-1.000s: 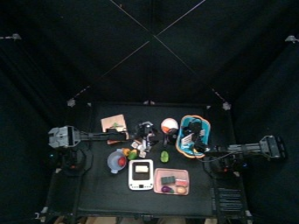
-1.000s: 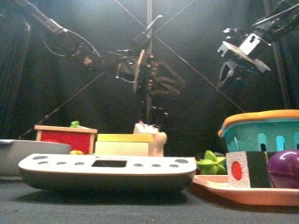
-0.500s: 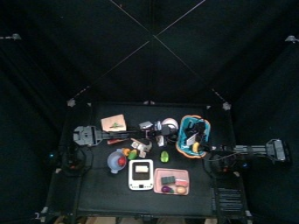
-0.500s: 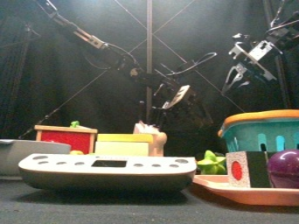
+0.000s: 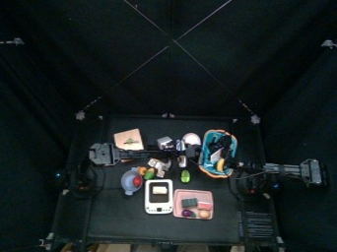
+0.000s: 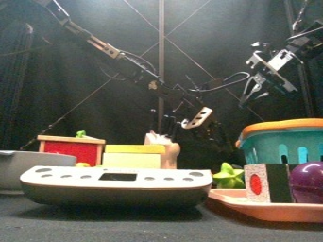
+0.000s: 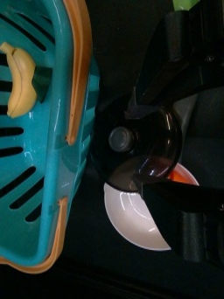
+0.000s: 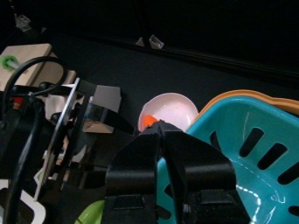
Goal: Grab pot lid
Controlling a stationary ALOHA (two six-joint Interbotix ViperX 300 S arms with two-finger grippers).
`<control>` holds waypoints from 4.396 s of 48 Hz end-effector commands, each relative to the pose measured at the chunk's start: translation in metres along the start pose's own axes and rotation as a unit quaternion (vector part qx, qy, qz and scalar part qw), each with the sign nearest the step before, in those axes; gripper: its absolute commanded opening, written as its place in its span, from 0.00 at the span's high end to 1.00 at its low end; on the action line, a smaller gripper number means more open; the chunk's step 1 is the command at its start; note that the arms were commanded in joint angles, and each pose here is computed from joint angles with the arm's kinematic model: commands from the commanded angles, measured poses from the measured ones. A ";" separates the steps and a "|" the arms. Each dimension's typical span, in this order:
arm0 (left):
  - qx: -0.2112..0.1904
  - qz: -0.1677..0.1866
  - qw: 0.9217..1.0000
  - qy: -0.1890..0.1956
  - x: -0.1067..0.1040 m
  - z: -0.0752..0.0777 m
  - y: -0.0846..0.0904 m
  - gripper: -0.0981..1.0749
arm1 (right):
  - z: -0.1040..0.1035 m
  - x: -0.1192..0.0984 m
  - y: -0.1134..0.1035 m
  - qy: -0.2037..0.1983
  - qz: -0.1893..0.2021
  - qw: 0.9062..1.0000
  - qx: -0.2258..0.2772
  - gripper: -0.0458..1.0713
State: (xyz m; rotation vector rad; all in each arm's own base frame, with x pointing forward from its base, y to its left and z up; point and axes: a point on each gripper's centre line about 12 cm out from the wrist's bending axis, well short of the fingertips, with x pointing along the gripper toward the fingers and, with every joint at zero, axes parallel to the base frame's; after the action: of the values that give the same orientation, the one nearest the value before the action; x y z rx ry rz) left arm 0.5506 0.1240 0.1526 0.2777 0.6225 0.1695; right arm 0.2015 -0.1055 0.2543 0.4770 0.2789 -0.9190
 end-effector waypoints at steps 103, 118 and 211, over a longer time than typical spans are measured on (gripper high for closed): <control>0.033 0.015 0.999 -0.010 0.038 0.005 0.005 0.17 | 0.001 0.002 -0.003 -0.002 -0.004 1.000 0.003 0.55; 0.033 0.015 0.999 -0.009 0.039 0.004 0.004 0.17 | 0.001 0.002 -0.004 -0.002 -0.005 1.000 0.003 0.55; -0.006 0.054 0.999 0.005 -0.015 0.045 0.030 0.31 | -0.001 0.002 -0.005 0.001 -0.005 1.000 0.002 0.55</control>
State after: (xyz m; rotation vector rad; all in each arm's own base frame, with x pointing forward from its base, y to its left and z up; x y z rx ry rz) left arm 0.5651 0.1391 0.1674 0.3062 0.6852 0.2621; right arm 0.1979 -0.1080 0.2474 0.4828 0.2930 -0.9312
